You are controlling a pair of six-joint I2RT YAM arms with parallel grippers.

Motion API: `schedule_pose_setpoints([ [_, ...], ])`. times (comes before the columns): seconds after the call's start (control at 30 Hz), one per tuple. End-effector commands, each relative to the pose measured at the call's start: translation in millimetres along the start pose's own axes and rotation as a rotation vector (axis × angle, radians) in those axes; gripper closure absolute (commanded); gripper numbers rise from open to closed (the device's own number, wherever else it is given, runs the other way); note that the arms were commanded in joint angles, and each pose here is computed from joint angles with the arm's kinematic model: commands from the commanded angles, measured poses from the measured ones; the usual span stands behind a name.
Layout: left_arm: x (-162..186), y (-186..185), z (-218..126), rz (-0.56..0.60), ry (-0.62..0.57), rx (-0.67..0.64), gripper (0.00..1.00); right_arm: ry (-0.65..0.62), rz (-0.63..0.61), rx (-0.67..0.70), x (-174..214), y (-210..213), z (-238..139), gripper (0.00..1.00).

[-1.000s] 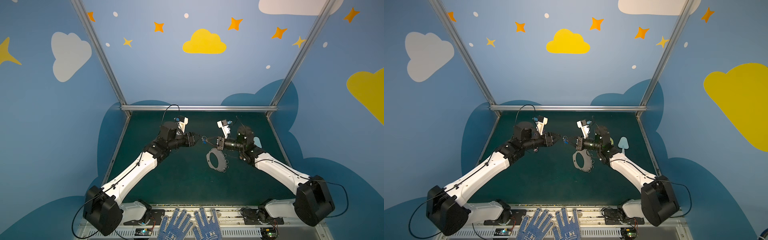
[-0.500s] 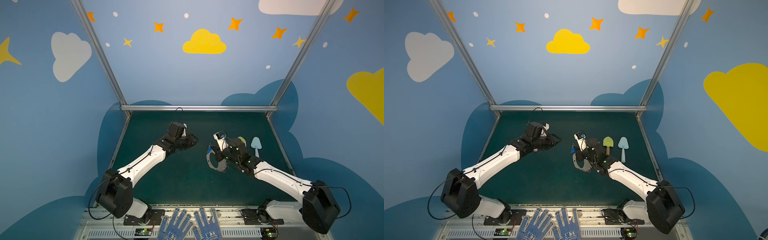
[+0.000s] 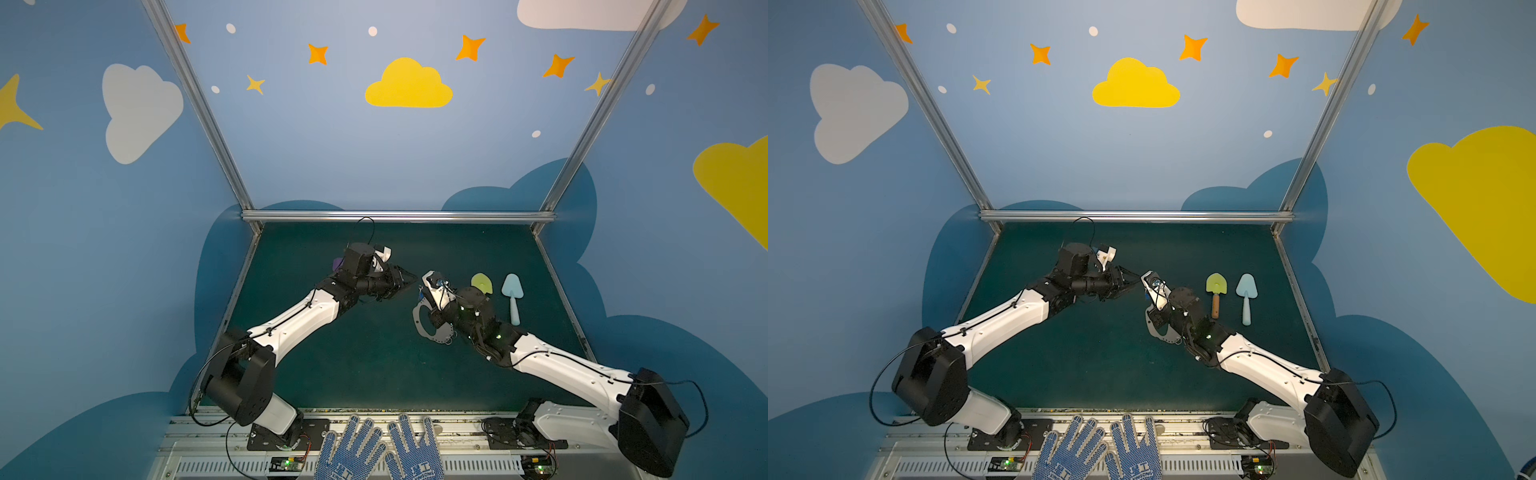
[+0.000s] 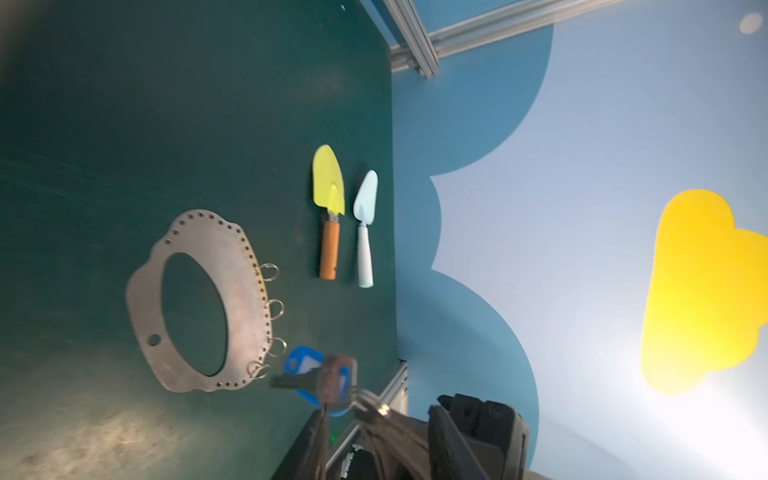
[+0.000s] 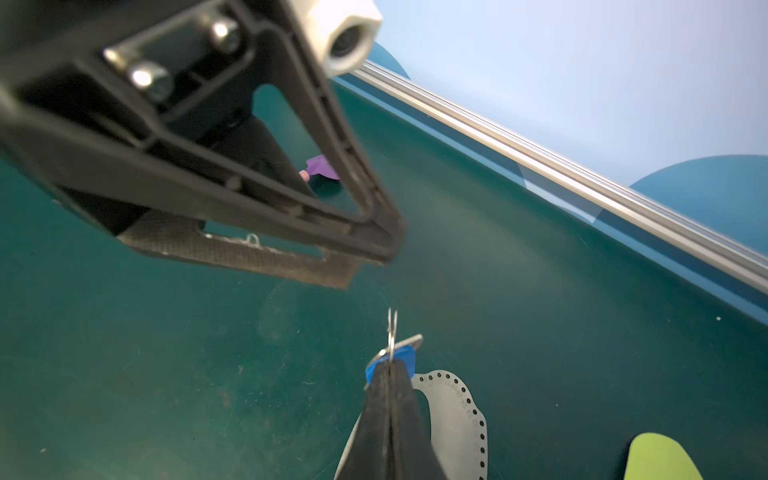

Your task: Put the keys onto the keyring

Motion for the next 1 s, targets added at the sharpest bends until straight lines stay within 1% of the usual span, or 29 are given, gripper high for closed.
schedule_pose_setpoints([
  [0.0,3,-5,10,-0.006,0.036,0.053,0.58,-0.044,-0.043,0.028,-4,3,0,1.00],
  [0.17,6,-4,13,-0.010,0.046,0.042,0.61,-0.057,-0.059,0.035,-6,6,1,1.00],
  [0.43,4,-6,10,-0.008,0.034,0.011,0.68,-0.051,-0.083,0.041,-8,9,0,1.00],
  [0.53,4,-7,11,-0.010,0.037,0.017,0.75,-0.039,-0.116,0.051,-6,12,1,1.00],
  [0.6,3,-7,11,-0.013,0.042,0.019,0.76,-0.034,-0.136,0.056,-5,14,2,1.00],
  [0.73,3,-7,12,-0.016,0.048,0.014,0.83,-0.030,-0.174,0.081,-5,17,3,1.00],
  [0.97,3,-8,11,-0.004,0.052,0.005,0.95,-0.039,-0.211,0.106,-8,20,3,1.00],
])
Point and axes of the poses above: each gripper's point midway between its finger pads, its own z axis out along the fingers, its own y axis along the line the jaws close on, x = y × z, the point moved 10 cm from there along -z, back along the fingers, and after that the axes turned 9 degrees about z, right-handed, at the moved point
